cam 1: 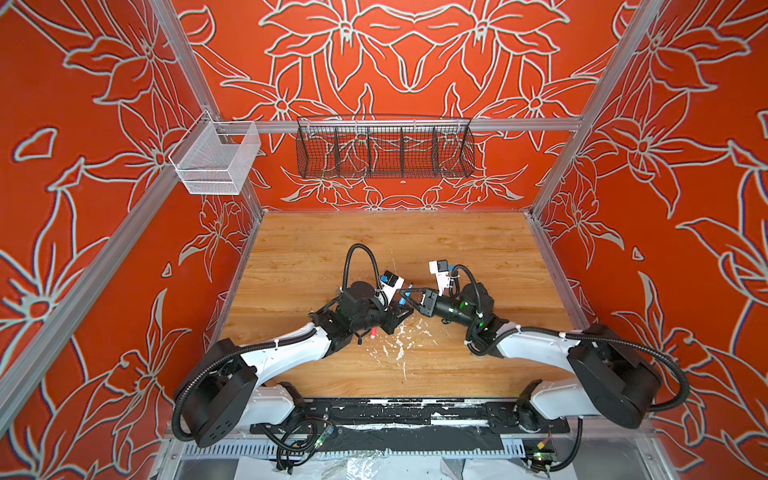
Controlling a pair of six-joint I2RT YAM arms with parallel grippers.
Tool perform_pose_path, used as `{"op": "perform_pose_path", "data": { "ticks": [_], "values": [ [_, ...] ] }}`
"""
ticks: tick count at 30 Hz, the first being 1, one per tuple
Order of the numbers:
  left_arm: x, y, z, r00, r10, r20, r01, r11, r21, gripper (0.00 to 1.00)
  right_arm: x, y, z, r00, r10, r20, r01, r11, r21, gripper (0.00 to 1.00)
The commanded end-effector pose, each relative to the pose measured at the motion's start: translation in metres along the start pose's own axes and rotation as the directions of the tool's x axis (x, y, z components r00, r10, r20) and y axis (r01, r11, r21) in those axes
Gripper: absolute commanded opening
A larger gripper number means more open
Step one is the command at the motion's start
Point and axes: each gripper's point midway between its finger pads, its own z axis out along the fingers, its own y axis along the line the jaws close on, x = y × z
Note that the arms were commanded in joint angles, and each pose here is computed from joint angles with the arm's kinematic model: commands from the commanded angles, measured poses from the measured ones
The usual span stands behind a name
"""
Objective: Insert the pens into the pen caps
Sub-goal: 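Withdraw the right gripper from the blue marker tip, then lower the right gripper over a clear cap lying on the table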
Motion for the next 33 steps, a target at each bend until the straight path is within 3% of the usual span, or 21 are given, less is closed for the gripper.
{"op": "perform_pose_path", "data": {
  "ticks": [1,5,8,12,16,18,28,29,32,33],
  "values": [
    [-0.019,-0.001,-0.005,0.998,0.009,0.066,-0.008,1.000,-0.022,0.00,0.003,-0.001,-0.001,1.000,-0.020,-0.009,0.020,1.000,0.015,0.32],
    [-0.021,0.012,-0.009,0.996,-0.019,0.087,0.026,0.997,-0.079,0.00,-0.003,-0.007,-0.010,0.998,-0.069,-0.006,0.070,0.990,0.121,0.43],
    [-0.024,0.029,-0.016,0.991,-0.063,0.117,0.078,0.989,-0.128,0.00,-0.013,-0.021,-0.029,0.991,-0.130,-0.001,0.124,0.938,0.323,0.47],
    [-0.024,0.054,-0.026,0.981,-0.105,0.161,0.139,0.966,-0.217,0.00,-0.025,-0.039,-0.085,0.988,-0.148,-0.044,0.143,0.764,0.629,0.51],
    [-0.027,0.059,-0.032,0.981,-0.088,0.174,0.131,0.957,-0.258,0.00,-0.008,-0.057,-0.147,0.980,-0.098,-0.172,0.197,0.559,0.805,0.51],
    [-0.028,0.057,-0.033,0.981,-0.083,0.178,0.127,0.960,-0.249,0.00,0.008,-0.065,-0.171,0.974,-0.057,-0.218,0.216,0.508,0.834,0.50],
    [-0.031,0.042,-0.037,0.980,-0.071,0.187,0.106,0.978,-0.182,0.00,0.059,-0.079,-0.232,0.982,0.073,-0.175,0.119,0.477,0.871,0.56],
    [-0.031,0.043,-0.038,0.980,-0.069,0.189,0.105,0.977,-0.188,0.00,0.064,-0.081,-0.234,0.981,0.091,-0.169,0.106,0.479,0.872,0.52],
    [-0.033,0.041,-0.042,0.978,-0.061,0.201,0.100,0.977,-0.191,0.00,0.082,-0.090,-0.238,0.974,0.150,-0.167,0.076,0.481,0.873,0.10],
    [-0.033,0.040,-0.043,0.977,-0.059,0.206,0.098,0.978,-0.183,0.00,0.089,-0.094,-0.241,0.970,0.172,-0.172,0.073,0.470,0.880,0.02]
  ]
}}
